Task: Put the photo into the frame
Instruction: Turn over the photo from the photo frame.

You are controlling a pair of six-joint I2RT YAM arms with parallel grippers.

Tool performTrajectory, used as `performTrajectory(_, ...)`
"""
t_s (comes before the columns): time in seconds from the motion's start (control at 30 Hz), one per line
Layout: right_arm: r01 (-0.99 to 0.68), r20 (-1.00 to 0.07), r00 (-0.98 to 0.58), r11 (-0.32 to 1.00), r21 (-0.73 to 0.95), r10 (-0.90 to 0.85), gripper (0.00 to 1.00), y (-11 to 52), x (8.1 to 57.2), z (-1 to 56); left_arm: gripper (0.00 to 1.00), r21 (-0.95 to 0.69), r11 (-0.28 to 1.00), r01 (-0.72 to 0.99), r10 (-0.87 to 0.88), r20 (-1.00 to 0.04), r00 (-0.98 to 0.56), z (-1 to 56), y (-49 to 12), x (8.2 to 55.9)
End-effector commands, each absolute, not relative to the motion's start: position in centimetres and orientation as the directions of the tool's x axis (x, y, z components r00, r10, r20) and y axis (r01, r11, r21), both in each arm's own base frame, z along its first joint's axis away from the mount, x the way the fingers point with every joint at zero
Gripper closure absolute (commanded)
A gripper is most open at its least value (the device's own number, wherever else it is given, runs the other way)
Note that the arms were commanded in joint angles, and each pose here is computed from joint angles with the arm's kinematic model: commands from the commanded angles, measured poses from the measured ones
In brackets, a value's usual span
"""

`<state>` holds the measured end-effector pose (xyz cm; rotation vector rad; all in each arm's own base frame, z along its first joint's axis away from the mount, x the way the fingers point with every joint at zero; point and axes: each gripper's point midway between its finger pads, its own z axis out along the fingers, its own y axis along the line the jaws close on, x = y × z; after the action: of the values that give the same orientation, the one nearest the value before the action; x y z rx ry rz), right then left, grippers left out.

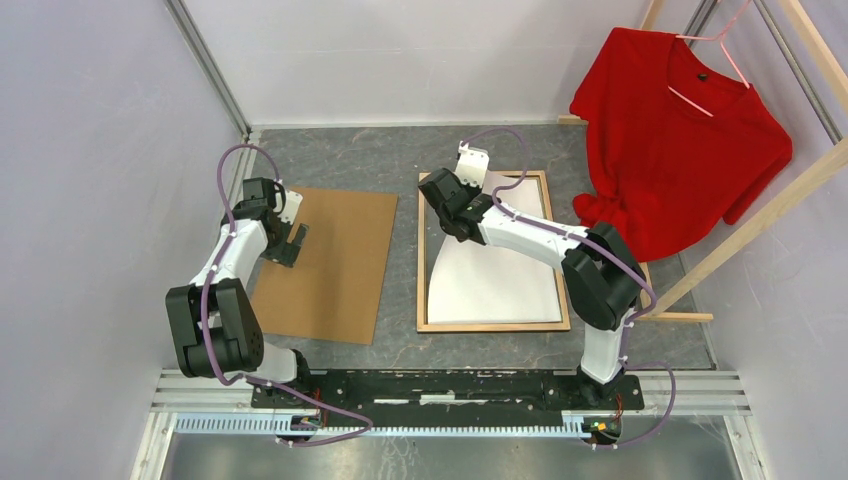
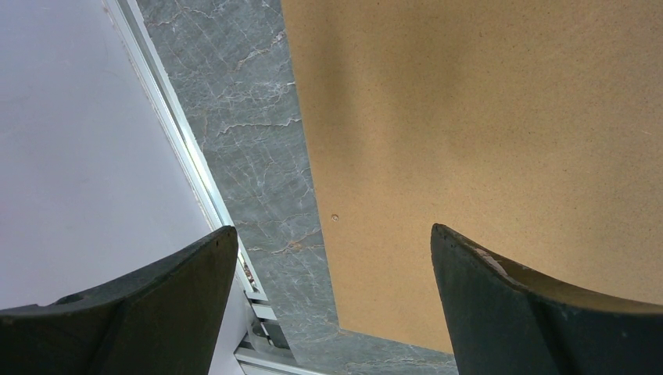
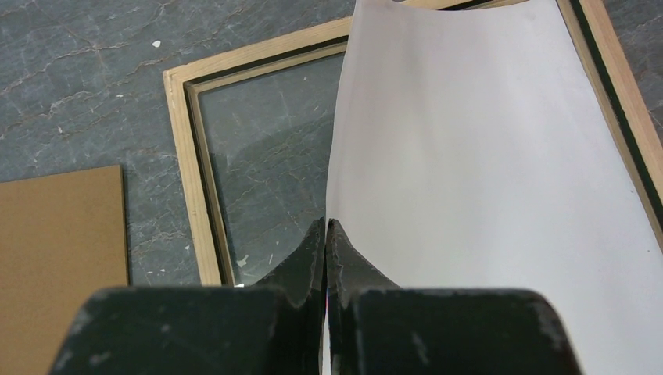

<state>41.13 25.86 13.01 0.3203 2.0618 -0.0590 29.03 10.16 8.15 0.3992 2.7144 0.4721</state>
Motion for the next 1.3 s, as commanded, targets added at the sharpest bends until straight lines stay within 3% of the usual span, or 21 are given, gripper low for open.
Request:
performTrajectory(0.0,0.268,-0.885,-0.429,0.961,0.068,0.182,1.00,25.2,42.0,14.7,0.01,0.403,0.885,0.233,0.370,-0.303,-0.878,8.8,10.4,29.8)
performTrajectory(0.13,0.224,-0.874,-0.457,0.973,0.063,0.162,1.00,25.9,42.1,14.3,0.00,0.399,0.887,0.232,0.367,-0.304,-0.879,8.7,10.4,29.9)
performTrajectory(0.2,0.190,-0.866,-0.477,0.980,0.062,0.148,0.92,26.5,42.2,14.1,0.00,0.400,0.887,0.231,0.365,-0.303,-0.880,8.8,10.5,29.9)
performTrajectory(0.27,0.158,-0.860,-0.491,0.985,0.071,0.141,0.64,27.1,42.3,13.8,0.00,0.404,0.885,0.231,0.368,-0.302,-0.879,8.9,10.5,29.9)
performTrajectory(0.33,0.127,-0.854,-0.502,0.988,0.082,0.136,0.14,27.8,42.4,13.7,0.00,0.409,0.882,0.234,0.372,-0.300,-0.879,8.9,10.5,29.8)
performTrajectory(0.37,0.113,-0.851,-0.508,0.990,0.085,0.131,0.02,28.1,42.3,13.6,0.00,0.410,0.881,0.236,0.374,-0.299,-0.878,8.9,10.6,29.8)
performTrajectory(0.93,-0.075,-0.813,-0.566,0.973,0.218,0.138,0.02,31.5,41.5,14.1,0.00,0.410,0.879,0.244,0.379,-0.288,-0.880,8.7,10.6,29.7)
performTrajectory(1.1,-0.210,-0.765,-0.636,0.933,0.293,0.098,0.02,34.5,37.9,12.6,0.00,0.415,0.879,0.236,0.373,-0.289,-0.882,8.7,10.9,29.9)
performTrajectory(1.27,-0.296,-0.737,-0.676,0.921,0.255,-0.014,0.02,36.0,33.1,11.2,0.00,0.430,0.880,0.200,0.344,-0.289,-0.894,9.3,12.9,30.5)
